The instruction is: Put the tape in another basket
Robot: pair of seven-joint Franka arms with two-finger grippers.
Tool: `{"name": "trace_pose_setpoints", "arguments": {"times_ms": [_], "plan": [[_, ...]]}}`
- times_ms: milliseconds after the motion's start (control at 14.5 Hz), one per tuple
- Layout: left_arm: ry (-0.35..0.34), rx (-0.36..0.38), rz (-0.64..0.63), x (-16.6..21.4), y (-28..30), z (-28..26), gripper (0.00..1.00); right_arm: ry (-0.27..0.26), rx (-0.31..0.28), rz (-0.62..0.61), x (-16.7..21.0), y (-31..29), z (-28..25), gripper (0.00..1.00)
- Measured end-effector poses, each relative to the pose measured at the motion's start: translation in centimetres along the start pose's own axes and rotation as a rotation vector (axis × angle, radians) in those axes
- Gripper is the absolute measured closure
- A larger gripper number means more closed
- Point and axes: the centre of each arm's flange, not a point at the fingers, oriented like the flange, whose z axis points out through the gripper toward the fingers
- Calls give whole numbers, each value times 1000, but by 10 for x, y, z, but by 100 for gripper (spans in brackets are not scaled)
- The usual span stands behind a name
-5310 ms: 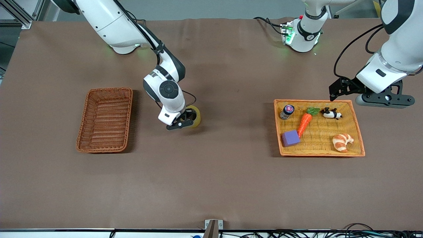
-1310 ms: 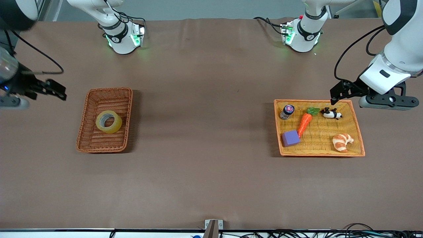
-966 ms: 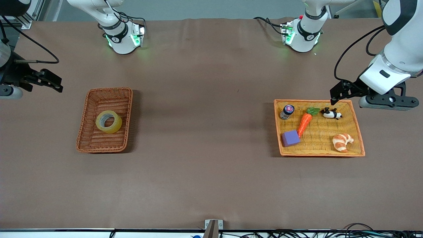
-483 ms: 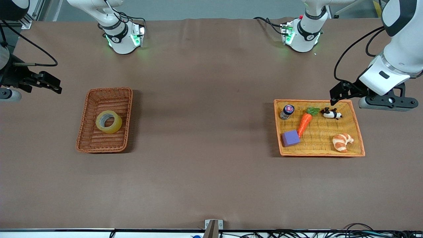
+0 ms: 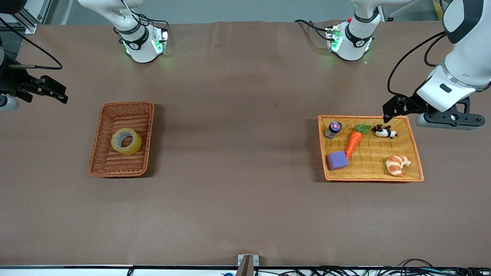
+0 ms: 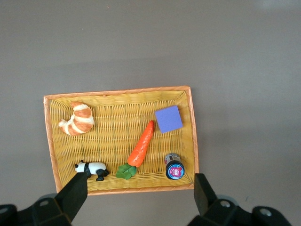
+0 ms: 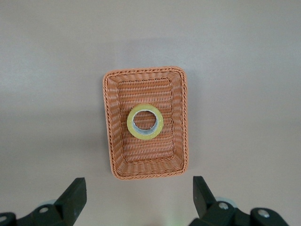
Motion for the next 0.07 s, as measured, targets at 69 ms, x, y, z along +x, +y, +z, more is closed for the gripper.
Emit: {"name": "trace_pose_setpoints", "arguments": {"times_ms": [69], "plan": [[0, 0, -1, 0, 0, 0, 0, 0, 0, 3, 0, 2, 0, 0]]}}
